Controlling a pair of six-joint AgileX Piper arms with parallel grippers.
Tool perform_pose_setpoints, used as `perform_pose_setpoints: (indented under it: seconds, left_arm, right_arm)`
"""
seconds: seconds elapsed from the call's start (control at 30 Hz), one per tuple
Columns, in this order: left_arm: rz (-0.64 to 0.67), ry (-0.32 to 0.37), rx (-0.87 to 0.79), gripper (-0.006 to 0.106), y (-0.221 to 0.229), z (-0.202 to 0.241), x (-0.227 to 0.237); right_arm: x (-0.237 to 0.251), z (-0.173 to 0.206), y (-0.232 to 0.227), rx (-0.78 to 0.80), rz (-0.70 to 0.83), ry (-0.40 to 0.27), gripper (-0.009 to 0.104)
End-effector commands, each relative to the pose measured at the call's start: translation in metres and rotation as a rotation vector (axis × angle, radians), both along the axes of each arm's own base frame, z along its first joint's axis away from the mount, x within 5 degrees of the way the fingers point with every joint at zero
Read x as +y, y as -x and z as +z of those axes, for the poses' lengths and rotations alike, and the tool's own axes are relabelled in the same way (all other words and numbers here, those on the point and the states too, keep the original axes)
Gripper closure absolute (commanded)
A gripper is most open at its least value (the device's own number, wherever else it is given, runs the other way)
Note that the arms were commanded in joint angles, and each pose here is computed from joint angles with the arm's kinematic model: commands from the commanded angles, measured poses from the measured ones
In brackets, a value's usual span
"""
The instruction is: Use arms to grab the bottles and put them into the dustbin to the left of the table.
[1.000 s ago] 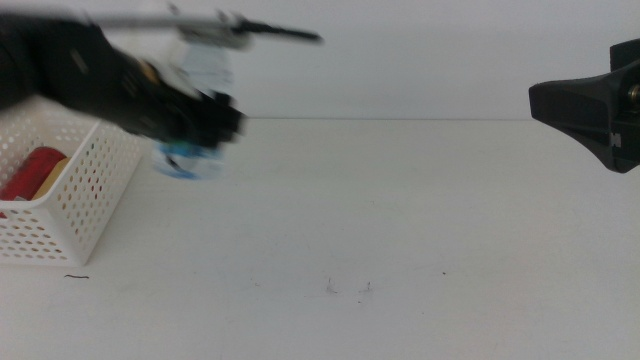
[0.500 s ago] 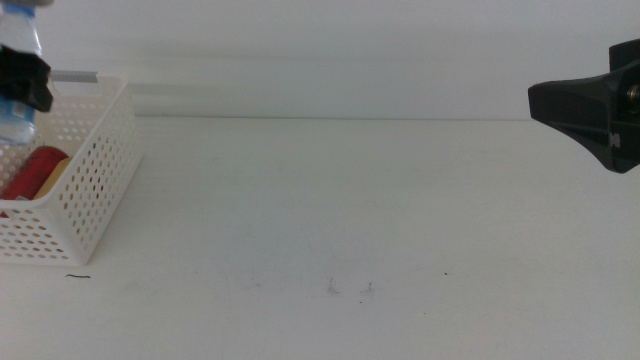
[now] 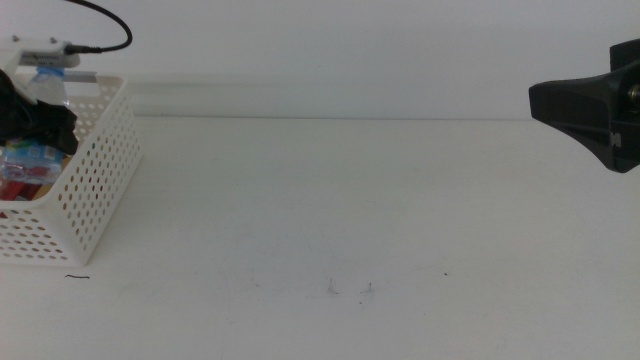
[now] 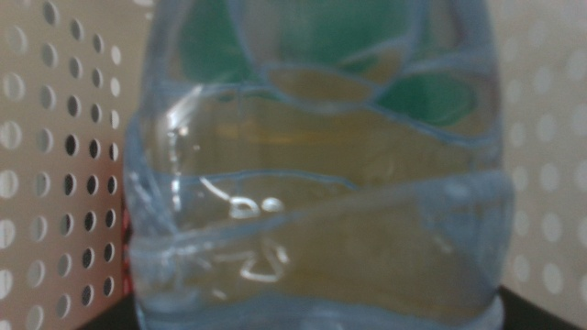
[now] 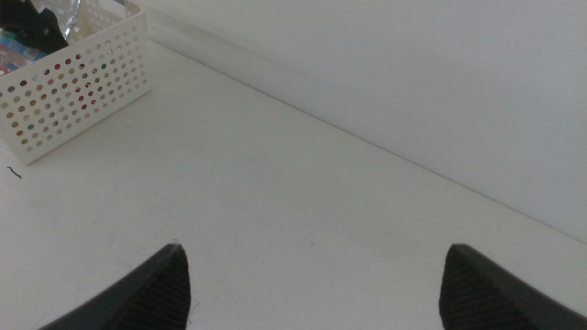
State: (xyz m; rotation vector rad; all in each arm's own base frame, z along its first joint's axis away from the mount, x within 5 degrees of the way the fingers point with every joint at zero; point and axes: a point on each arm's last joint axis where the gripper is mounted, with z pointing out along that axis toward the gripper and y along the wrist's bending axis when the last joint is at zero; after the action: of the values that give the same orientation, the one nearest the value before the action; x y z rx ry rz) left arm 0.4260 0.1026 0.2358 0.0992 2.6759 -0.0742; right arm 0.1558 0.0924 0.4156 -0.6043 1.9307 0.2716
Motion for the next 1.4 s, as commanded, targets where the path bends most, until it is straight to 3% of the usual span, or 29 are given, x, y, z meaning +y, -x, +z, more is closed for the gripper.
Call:
perform_pose_setpoints:
  seconds: [0.0,0.07,0.27,0.4,0.6,0.8,1.0,1.13,1.23,1.37]
  left_arm:
    - [0.011,-0.01,-0.05,0.031,-0.003,0.008,0.002]
    - [0.008,-0.022,-0.047,0.006,-0.003,0.008,0.003]
    - [0.047,0.025,-0.049,0.007,0.008,0.03,-0.002]
    - [0.05,0.096,-0.071,0.007,0.02,0.047,-0.014]
    - [-0.021,0.089,-0.135,0.007,0.06,0.077,-0.056]
    - [-0.123,0.084,-0.352,0.007,0.117,0.13,-0.106]
    - [-0.192,0.136,-0.381,0.007,0.17,0.163,-0.128]
    - [-0.131,0.078,-0.513,0.007,0.216,0.183,-0.138]
    - [-0.054,0.129,-0.622,0.007,0.253,0.178,-0.14]
    - [-0.06,0.154,-0.698,0.007,0.284,0.167,-0.136]
  right_arm:
    - [-0.001,0.002,0.0,-0.014,-0.005,-0.003,0.007]
    - [-0.001,0.002,0.0,-0.014,-0.005,-0.003,0.007]
    - [-0.001,0.002,0.0,-0.014,-0.005,-0.003,0.007]
    - [-0.001,0.002,0.0,-0.014,-0.005,-0.003,0.007]
    - [-0.001,0.002,0.0,-0.014,-0.005,-0.003,0.007]
    - [-0.001,0.002,0.0,-0.014,-0.005,-0.003,0.007]
    - [-0.001,0.002,0.0,-0.014,-0.005,-0.003,0.007]
    - [-0.001,0.002,0.0,-0.014,-0.005,-0.003,0.007]
    - [-0.001,0.002,0.0,-0.014,-0.005,-0.003,0.007]
    - [-0.001,0.002,0.0,-0.014,-0.005,-0.003,0.007]
